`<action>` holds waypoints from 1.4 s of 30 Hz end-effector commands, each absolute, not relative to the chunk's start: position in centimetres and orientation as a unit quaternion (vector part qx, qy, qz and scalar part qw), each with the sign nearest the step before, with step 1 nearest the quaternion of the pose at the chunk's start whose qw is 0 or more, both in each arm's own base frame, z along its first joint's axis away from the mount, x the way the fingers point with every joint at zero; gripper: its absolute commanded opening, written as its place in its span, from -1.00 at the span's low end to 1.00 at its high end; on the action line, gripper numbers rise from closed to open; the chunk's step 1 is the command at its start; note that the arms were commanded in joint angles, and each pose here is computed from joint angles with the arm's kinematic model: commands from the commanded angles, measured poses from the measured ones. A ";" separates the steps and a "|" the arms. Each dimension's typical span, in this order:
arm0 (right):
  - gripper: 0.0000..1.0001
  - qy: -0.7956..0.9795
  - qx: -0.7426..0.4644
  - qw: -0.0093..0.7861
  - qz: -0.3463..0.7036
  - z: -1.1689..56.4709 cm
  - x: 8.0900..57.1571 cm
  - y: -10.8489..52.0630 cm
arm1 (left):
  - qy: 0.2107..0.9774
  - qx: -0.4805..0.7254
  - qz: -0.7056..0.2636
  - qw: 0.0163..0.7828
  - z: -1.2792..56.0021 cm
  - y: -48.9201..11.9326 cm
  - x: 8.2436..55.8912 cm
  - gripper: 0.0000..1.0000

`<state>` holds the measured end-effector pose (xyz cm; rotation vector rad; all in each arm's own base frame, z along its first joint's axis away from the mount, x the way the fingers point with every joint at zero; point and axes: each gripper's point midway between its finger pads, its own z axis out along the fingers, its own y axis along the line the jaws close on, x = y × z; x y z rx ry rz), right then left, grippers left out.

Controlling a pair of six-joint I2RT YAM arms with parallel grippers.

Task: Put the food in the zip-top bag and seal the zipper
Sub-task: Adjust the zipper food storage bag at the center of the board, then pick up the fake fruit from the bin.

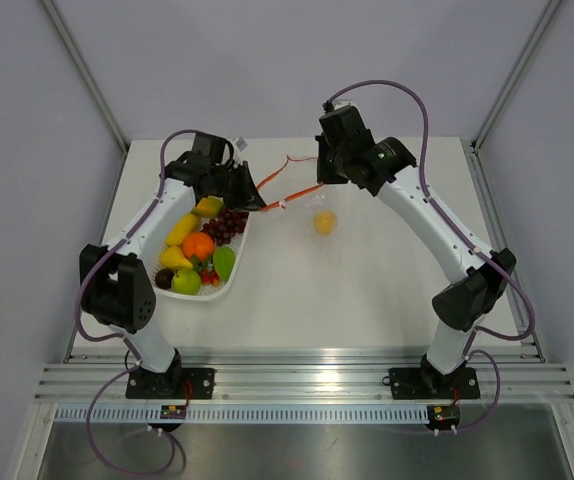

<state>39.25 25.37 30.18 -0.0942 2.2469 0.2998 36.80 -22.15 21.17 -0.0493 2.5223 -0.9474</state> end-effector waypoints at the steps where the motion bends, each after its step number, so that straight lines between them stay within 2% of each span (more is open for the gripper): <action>1: -0.99 0.915 -0.046 0.385 0.111 25.8 39.5 26.6 | 0.920 -0.008 -0.354 0.167 17.0 -22.3 36.0 -1.00; 4: -1.00 0.930 -0.046 0.352 0.100 21.5 39.7 27.4 | 0.927 -0.009 -0.349 0.141 14.6 -22.2 35.4 -0.99; 5: -1.00 0.932 -0.043 0.346 0.101 20.5 39.9 27.7 | 0.928 -0.009 -0.345 0.139 14.3 -22.1 35.4 -0.86; 8: -1.00 0.937 -0.046 0.330 0.101 18.9 39.9 28.2 | 0.931 -0.006 -0.336 0.140 14.0 -21.8 35.0 -0.33; 10: -1.00 0.937 -0.047 0.330 0.101 18.8 39.9 28.4 | 0.933 -0.006 -0.331 0.144 14.1 -21.6 35.0 0.28; 13: -1.00 0.937 -0.049 0.331 0.104 18.7 39.7 28.9 | 0.933 -0.001 -0.325 0.154 15.0 -21.3 35.1 0.59; 24: -1.00 0.934 -0.053 0.334 0.113 19.1 39.6 29.5 | 0.933 0.002 -0.246 0.261 22.0 -17.0 35.4 0.66; 26: -1.00 0.933 -0.055 0.337 0.117 19.4 39.5 29.8 | 0.930 -0.019 -0.239 0.279 22.6 -15.3 35.8 0.62; 29: -1.00 0.931 -0.059 0.338 0.121 19.6 39.3 30.2 | 0.942 -0.088 -0.171 0.275 20.1 -11.2 36.4 0.59; 32: -1.00 0.931 -0.064 0.338 0.125 19.6 39.0 30.6 | 0.957 -0.130 -0.095 0.240 17.1 -8.1 36.0 0.56; 36: -0.99 0.930 -0.068 0.337 0.128 19.6 38.8 31.0 | 0.959 -0.158 -0.031 0.234 15.2 -5.6 35.0 0.60; 37: -1.00 0.930 -0.068 0.337 0.128 19.6 38.8 31.0 | 0.959 -0.167 -0.023 0.228 14.5 -5.0 34.7 0.65; 38: -1.00 0.929 -0.069 0.338 0.131 19.7 38.8 31.1 | 0.960 -0.169 -0.016 0.222 13.9 -4.6 34.6 0.79; 42: -1.00 0.928 -0.071 0.339 0.134 19.8 38.8 31.3 | 0.963 -0.179 0.007 0.201 12.1 -3.9 33.8 0.95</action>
